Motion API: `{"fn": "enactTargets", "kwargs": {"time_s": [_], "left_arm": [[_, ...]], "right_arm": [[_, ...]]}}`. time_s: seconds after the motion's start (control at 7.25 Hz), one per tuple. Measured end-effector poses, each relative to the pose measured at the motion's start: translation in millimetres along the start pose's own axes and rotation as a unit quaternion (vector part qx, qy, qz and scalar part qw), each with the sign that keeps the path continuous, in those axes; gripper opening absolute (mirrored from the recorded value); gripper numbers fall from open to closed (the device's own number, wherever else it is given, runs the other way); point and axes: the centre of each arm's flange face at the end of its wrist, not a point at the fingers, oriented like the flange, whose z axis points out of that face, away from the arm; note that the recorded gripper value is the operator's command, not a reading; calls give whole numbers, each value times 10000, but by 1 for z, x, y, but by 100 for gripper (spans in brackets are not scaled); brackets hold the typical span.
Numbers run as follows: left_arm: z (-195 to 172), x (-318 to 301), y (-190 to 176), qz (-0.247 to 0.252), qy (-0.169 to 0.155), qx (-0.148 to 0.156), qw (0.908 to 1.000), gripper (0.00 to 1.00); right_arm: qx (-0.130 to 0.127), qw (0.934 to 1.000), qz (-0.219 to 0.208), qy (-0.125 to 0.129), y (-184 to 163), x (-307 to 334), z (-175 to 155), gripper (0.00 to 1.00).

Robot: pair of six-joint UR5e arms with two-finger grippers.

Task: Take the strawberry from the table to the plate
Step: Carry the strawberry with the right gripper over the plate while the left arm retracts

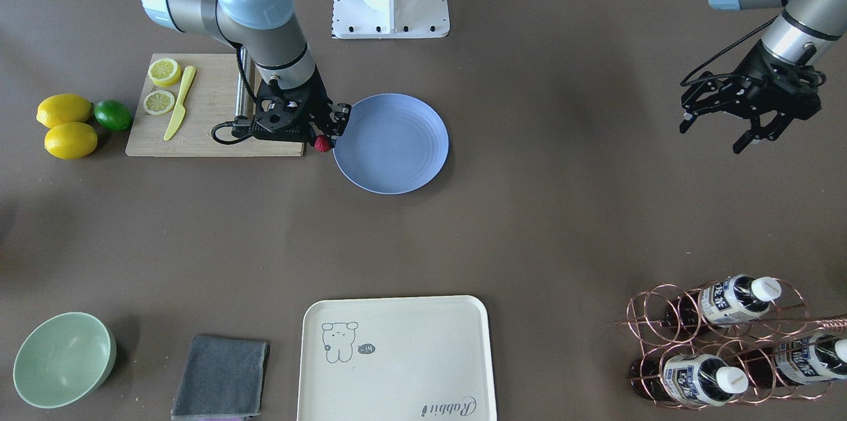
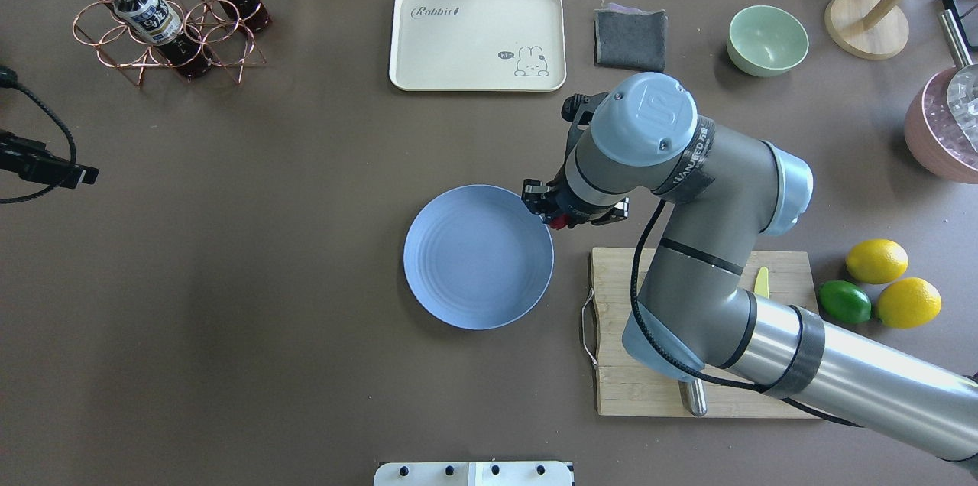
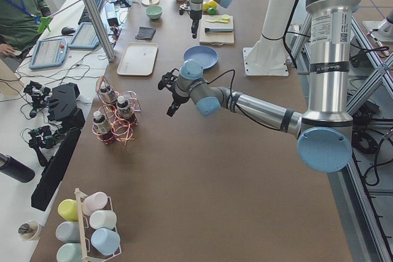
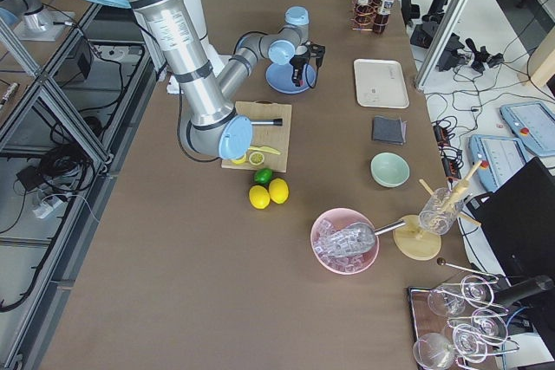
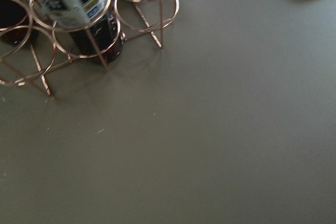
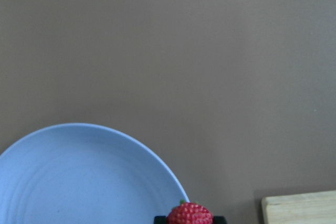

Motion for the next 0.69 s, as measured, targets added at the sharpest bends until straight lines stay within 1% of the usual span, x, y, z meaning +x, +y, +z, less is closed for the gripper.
{"fn": "enactTargets", "kwargs": {"time_s": [0.14, 0.28, 0.41, 0.69], "left_arm": [[-3, -25, 19, -79, -42, -145, 9999, 98], [-7, -49, 33, -16, -134, -218, 9997, 98], [-12, -73, 43, 43, -194, -256, 9995, 98], [-18, -99, 52, -25, -163, -290, 9994, 98]], "right_arm": [[28, 9999, -112, -4, 15, -17, 5, 0], [75, 9998, -199, 16, 25, -36, 10, 0], [147, 9995, -270, 62, 32, -57, 19, 0], [206, 9990, -357, 162, 39, -77, 37, 0]]}}
